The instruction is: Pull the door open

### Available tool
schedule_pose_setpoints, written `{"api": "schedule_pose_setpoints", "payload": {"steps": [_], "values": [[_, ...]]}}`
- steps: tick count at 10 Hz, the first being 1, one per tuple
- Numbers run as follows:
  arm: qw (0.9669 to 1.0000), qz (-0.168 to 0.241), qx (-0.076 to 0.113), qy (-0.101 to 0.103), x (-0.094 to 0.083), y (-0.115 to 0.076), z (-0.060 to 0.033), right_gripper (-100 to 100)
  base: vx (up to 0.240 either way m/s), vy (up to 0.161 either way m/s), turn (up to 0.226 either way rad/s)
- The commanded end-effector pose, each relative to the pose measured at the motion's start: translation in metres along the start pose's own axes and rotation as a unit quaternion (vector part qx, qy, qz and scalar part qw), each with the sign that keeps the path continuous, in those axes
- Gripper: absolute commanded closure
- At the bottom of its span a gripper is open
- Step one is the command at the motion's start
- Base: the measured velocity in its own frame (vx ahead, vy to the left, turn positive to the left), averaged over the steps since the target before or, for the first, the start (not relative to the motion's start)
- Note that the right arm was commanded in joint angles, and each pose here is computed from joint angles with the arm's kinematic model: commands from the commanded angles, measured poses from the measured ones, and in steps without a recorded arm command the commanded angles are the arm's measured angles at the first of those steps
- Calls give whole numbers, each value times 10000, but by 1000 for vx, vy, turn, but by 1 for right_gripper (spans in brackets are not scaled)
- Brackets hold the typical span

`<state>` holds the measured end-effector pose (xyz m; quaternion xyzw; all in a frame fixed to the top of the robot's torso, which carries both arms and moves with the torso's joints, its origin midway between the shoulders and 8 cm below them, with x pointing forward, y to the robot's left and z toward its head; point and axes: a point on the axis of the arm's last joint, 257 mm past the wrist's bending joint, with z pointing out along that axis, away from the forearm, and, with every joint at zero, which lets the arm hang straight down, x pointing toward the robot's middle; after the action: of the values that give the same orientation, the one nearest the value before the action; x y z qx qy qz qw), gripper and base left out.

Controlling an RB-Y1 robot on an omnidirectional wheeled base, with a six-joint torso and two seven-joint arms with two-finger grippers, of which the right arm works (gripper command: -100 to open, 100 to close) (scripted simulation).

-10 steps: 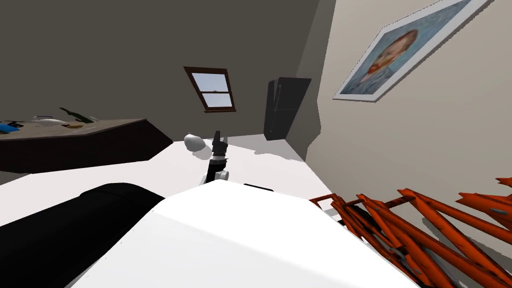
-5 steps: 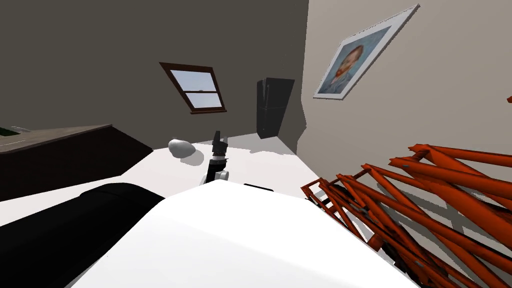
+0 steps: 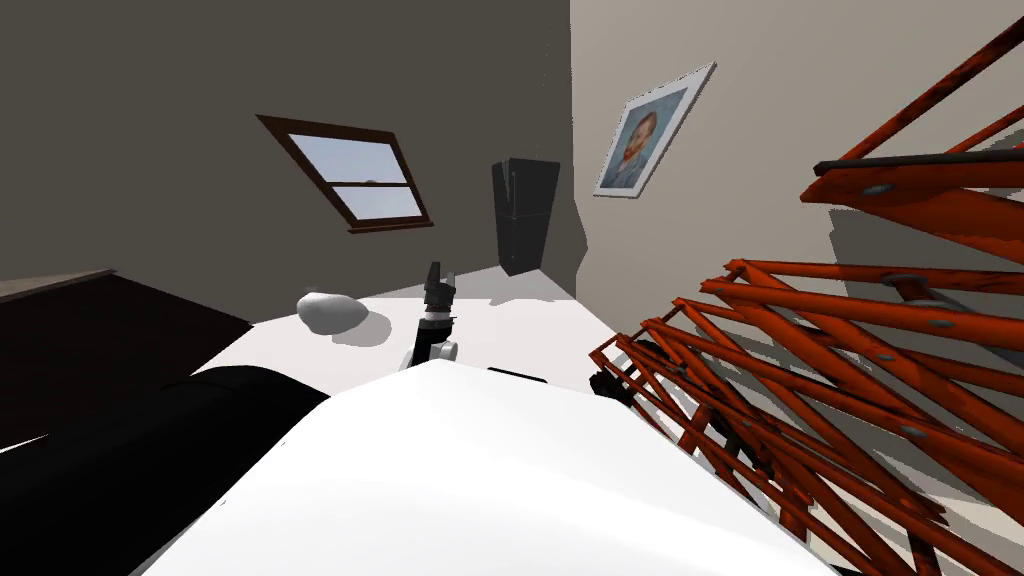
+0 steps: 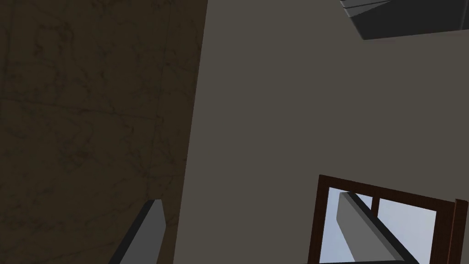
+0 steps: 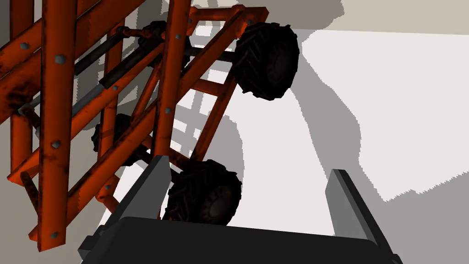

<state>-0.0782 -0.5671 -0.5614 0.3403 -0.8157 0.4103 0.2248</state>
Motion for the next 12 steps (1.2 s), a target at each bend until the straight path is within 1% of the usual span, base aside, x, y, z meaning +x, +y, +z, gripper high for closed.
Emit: {"api": "schedule_pose_setpoints", "payload": {"steps": [1,2,3,5,7,8,10,12], "values": [[9995,-234,102,182,150,-34,48,-100,-118,25,-330],[9988,-360,155,279,231,-53,68,-100,-129,29,-366],[9984,-421,181,327,269,-63,77,-100,-111,14,-202],[9964,-638,271,494,406,-100,106,-100,-95,16,-251],[9935,-853,361,661,542,-142,131,-100,-100,27,-279],[9927,-907,384,703,575,-153,136,-100,-80,38,-158],[9887,-1121,473,871,709,-200,156,-100,-85,27,-282],[9865,-1228,517,954,775,-225,164,-100,-88,13,-156]]}}
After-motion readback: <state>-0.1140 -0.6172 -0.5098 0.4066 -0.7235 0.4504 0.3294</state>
